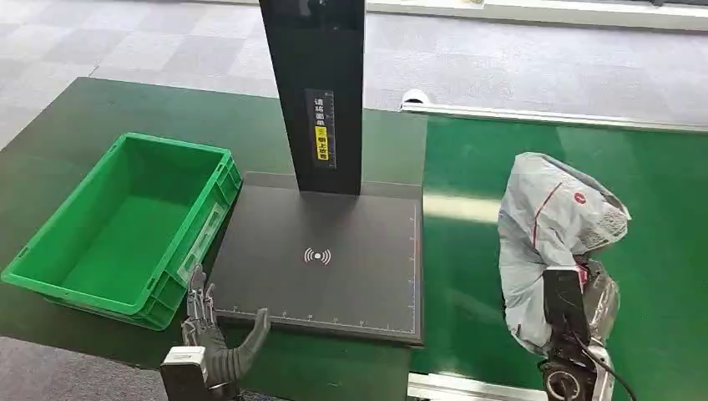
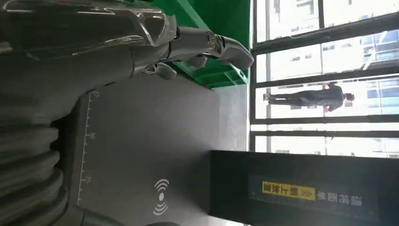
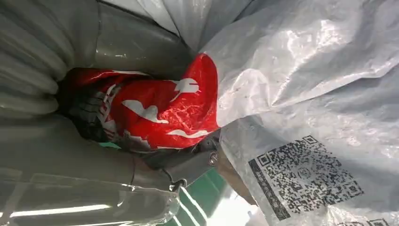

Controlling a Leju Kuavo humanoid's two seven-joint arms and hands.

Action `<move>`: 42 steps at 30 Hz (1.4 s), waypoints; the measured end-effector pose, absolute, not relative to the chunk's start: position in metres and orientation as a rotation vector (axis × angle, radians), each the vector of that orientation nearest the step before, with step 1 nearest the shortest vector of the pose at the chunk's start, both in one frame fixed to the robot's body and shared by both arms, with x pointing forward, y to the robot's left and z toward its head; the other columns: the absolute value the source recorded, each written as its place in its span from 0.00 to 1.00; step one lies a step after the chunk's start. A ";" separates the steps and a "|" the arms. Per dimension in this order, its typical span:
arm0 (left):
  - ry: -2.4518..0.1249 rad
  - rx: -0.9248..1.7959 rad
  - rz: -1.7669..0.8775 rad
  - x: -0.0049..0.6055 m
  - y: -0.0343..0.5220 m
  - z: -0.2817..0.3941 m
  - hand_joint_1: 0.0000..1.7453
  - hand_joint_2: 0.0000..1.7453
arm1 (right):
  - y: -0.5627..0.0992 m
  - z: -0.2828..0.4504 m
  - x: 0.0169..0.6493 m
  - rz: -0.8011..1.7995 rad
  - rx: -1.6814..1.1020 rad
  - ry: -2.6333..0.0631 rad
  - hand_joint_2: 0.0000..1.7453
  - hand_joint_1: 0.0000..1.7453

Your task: Moved the parcel from conveyor to table for the left to box.

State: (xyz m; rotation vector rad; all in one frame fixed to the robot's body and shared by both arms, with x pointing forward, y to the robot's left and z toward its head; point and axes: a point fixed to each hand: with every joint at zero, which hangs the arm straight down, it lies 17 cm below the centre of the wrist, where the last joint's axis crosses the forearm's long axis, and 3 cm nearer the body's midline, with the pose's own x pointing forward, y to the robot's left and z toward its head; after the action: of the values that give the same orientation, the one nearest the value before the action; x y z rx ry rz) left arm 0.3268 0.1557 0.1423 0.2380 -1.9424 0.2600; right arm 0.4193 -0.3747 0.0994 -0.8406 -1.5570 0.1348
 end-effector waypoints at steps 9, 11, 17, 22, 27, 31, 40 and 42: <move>-1.917 0.310 0.340 0.327 0.177 0.142 0.00 1.00 | -0.367 0.129 0.385 0.036 -0.800 -1.651 1.00 1.00; -1.910 0.310 0.363 0.330 0.181 0.142 0.00 1.00 | -0.324 0.114 0.395 0.087 -0.565 -1.651 1.00 1.00; -1.893 0.251 0.383 0.349 0.172 0.138 0.00 1.00 | -0.143 0.102 0.413 0.344 -0.141 -1.683 1.00 1.00; -1.889 0.230 0.368 0.353 0.165 0.135 0.00 1.00 | -0.101 0.112 0.417 0.406 -0.061 -1.711 1.00 1.00; -1.887 0.225 0.360 0.355 0.162 0.133 0.00 1.00 | -0.089 0.113 0.417 0.430 -0.036 -1.713 1.00 1.00; -1.885 0.215 0.361 0.356 0.161 0.133 0.00 1.00 | -0.086 0.113 0.418 0.431 -0.020 -1.710 1.00 1.00; -1.882 0.212 0.356 0.357 0.160 0.132 0.00 1.00 | -0.087 0.115 0.425 0.435 -0.024 -1.719 1.00 0.00; -1.875 0.207 0.361 0.357 0.160 0.130 0.00 1.00 | -0.088 0.113 0.428 0.427 -0.017 -1.711 1.00 0.00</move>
State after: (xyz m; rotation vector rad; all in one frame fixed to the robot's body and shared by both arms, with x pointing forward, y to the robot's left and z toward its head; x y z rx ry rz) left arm 0.3567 0.1604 0.1296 0.2075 -1.8750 0.3615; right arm 0.4280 -0.0879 0.1131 -0.0166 -1.7114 0.4273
